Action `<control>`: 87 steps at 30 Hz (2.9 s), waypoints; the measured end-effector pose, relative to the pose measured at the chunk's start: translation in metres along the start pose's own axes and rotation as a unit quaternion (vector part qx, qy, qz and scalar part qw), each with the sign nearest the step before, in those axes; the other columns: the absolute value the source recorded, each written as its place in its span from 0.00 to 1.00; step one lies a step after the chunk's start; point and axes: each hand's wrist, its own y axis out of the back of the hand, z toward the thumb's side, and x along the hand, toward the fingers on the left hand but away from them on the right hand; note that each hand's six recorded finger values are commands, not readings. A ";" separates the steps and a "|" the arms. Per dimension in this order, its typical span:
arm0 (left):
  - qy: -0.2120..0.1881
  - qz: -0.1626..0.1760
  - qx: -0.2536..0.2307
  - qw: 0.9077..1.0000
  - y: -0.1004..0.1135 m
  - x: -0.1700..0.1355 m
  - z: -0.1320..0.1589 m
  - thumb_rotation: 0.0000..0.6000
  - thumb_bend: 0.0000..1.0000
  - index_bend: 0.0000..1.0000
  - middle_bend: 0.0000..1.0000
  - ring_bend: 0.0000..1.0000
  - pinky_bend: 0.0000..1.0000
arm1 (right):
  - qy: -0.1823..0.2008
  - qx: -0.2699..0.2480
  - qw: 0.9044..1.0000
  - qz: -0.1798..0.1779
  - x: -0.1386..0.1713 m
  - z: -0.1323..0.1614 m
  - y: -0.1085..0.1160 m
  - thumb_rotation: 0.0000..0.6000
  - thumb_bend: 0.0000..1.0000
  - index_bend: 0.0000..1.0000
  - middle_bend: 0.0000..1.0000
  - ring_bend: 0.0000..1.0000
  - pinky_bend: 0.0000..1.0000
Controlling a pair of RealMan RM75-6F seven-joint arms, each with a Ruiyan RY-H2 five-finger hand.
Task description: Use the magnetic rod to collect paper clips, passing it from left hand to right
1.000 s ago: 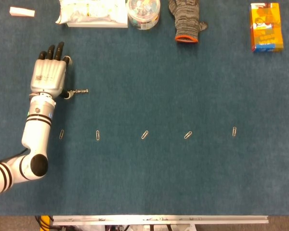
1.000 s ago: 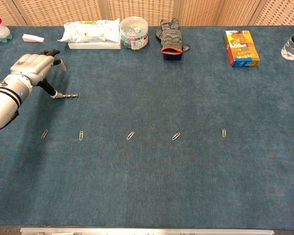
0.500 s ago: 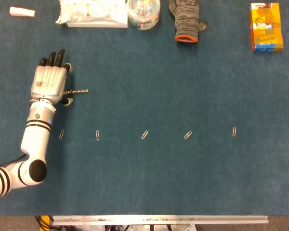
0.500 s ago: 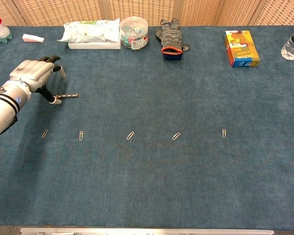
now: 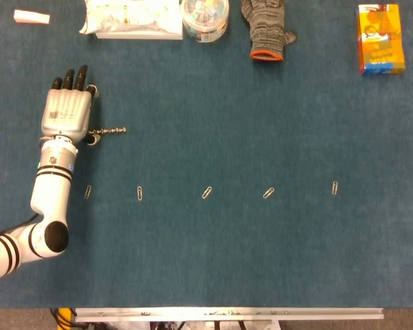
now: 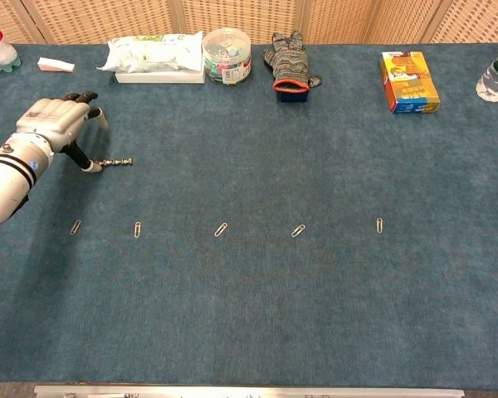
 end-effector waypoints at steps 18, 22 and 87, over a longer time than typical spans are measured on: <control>-0.021 0.029 -0.013 0.999 0.014 -0.001 0.008 1.00 0.07 0.29 0.00 0.00 0.13 | 0.001 -0.001 1.000 0.002 -0.001 0.000 -0.001 1.00 0.14 0.24 0.14 0.12 0.31; -0.033 0.018 -0.033 0.999 0.018 -0.010 0.014 1.00 0.07 0.29 0.00 0.00 0.13 | 0.001 -0.001 1.000 0.001 -0.001 0.000 0.000 1.00 0.14 0.24 0.14 0.11 0.31; -0.115 -0.041 0.000 0.993 0.016 -0.017 -0.010 1.00 0.24 0.43 0.00 0.00 0.11 | -0.003 0.014 1.000 0.017 -0.005 0.002 -0.013 1.00 0.14 0.24 0.14 0.11 0.31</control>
